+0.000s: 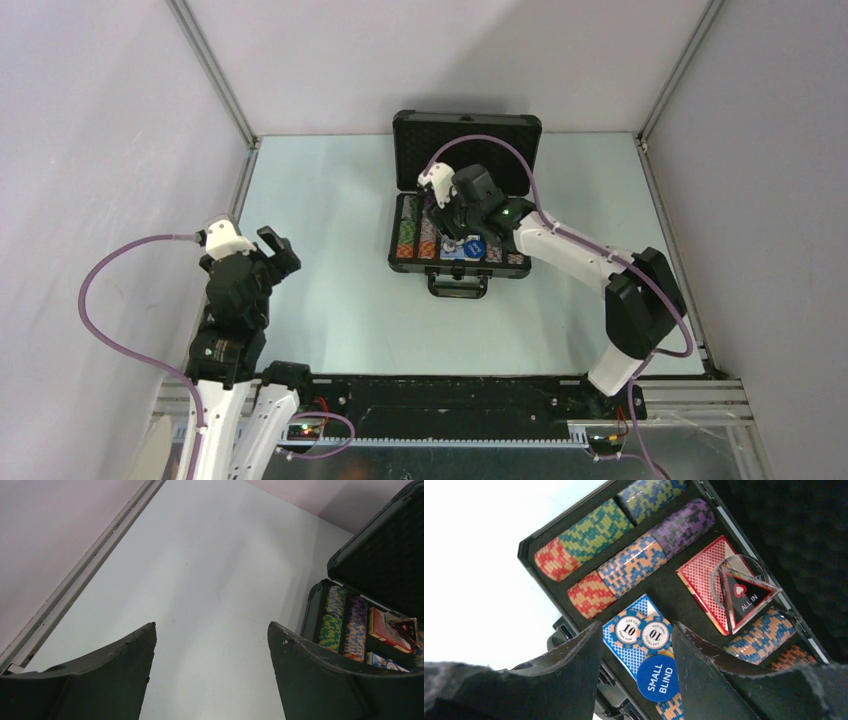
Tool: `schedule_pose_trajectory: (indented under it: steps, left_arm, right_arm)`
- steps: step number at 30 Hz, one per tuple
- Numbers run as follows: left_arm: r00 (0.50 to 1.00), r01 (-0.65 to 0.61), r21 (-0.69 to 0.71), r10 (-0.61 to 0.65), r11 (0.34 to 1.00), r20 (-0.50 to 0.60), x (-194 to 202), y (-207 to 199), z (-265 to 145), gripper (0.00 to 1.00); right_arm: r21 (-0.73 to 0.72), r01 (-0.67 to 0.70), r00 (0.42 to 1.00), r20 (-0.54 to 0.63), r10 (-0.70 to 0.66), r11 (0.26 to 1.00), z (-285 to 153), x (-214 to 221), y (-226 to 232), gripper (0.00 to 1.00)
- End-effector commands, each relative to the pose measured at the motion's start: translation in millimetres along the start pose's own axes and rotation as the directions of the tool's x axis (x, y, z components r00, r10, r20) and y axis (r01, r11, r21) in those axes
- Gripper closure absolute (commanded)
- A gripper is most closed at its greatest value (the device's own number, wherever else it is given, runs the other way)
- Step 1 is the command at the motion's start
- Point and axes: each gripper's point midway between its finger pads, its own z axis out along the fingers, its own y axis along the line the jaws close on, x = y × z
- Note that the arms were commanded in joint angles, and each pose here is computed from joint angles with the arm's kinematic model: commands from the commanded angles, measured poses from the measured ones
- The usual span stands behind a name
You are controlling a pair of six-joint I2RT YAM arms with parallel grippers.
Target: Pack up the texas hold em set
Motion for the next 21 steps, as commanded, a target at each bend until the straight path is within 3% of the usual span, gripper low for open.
schedule_pose_trajectory:
  steps: [1,5,8,14,21]
  left_arm:
    - [1.000,-0.007,0.006,0.007,1.000,0.024,-5.9,-0.8,0.4,0.13]
    - [1.000,-0.008,0.006,0.008,1.000,0.023,-5.8,-0.9,0.5,0.13]
    - [1.000,-0.008,0.005,0.008,1.000,0.024,-6.1,-0.8,0.6,0.13]
    - [1.000,-0.008,0.004,0.008,1.000,0.022,-5.6,-0.8,1.0,0.13]
    - [1.000,-0.009,0.005,0.008,1.000,0.020,-5.2,-0.9,1.2,0.13]
  right_arm:
    - [0.088,-0.197,0.978,-0.051,0.202,0.976,1.0,-5.3,-11.7,0.43]
    - [0.158,-0.244,0.946,-0.181,0.271,0.957,4.1,14.7,-13.1,0.42]
    - [0.139,-0.249,0.928,-0.248,0.277,0.959,7.5,25.3,0.4,0.34]
    - [0.197,-0.290,0.909,-0.251,0.334,0.937,4.8,28.6,-0.9,0.15]
    - [0.175,-0.309,0.894,-0.281,0.348,0.935,11.9,38.6,7.3,0.12]
